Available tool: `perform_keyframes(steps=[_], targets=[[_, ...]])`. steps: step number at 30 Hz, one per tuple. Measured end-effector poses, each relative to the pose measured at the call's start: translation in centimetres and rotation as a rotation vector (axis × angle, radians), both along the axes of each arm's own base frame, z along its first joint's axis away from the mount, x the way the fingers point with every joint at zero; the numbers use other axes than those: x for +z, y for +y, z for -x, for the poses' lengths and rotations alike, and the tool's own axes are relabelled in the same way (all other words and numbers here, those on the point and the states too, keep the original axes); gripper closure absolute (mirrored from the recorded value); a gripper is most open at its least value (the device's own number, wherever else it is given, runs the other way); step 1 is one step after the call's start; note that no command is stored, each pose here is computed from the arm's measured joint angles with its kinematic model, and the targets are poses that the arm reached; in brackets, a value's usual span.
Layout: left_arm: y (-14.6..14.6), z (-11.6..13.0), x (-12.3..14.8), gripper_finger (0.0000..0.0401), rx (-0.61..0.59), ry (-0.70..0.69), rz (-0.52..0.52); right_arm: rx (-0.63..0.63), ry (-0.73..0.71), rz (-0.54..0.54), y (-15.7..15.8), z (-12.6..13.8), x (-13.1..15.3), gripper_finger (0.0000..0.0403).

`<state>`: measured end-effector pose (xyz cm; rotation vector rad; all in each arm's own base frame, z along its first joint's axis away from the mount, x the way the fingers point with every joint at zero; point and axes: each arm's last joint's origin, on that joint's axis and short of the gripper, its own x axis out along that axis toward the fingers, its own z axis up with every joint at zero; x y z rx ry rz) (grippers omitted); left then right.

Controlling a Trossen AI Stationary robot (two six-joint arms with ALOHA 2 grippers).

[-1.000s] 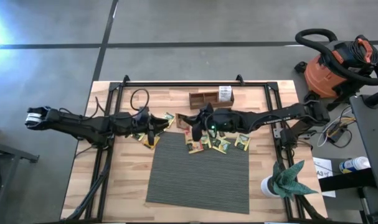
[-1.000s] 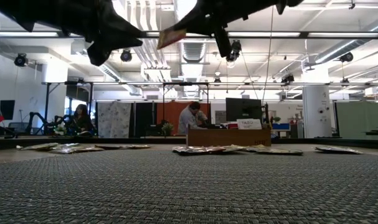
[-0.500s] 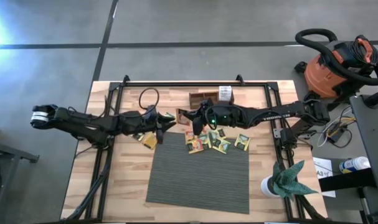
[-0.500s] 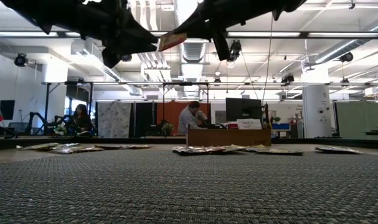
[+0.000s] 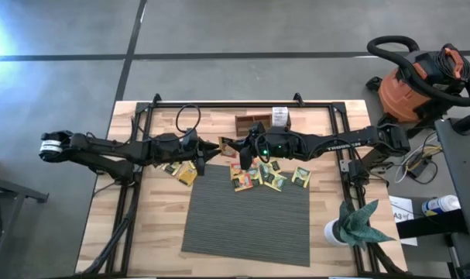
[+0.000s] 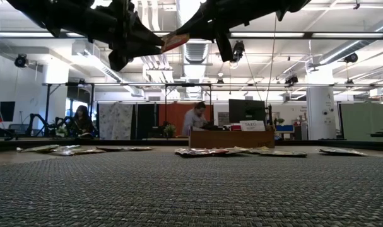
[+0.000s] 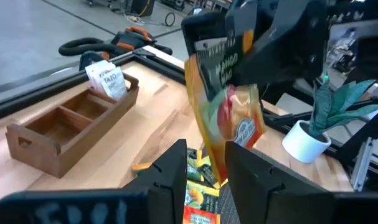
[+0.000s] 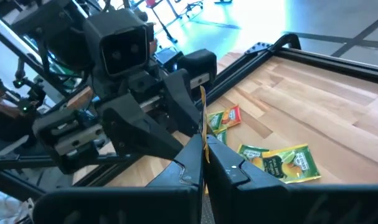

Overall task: Pick & Place Tea
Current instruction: Put the orange tea bag into the middle section of the wooden organizer

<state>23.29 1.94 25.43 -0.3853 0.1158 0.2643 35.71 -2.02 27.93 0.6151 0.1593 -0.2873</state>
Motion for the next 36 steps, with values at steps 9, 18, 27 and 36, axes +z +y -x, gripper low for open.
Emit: perform_keyframes(steps=[9, 18, 27, 36], targets=[[0.9, -0.2, 0.3, 0.0298, -0.027, -0.044, 0.041, 0.002, 0.000, -0.001, 0.0, 0.0, 0.0, 0.0394], [0.9, -1.8, 0.7, 0.0298, -0.183, -0.092, 0.090, 0.006, -0.001, -0.001, 0.0, 0.0, 0.0, 0.0394], [0.9, -2.4, 0.2, 0.0354, -0.212, -0.048, 0.085, 0.002, 0.051, 0.002, 0.0, 0.3, -0.2, 0.0391], [1.2, -2.3, -0.1, 0.0387, -0.201, -0.022, 0.056, 0.042, 0.148, -0.020, 0.2, 0.7, -1.0, 0.0318]])
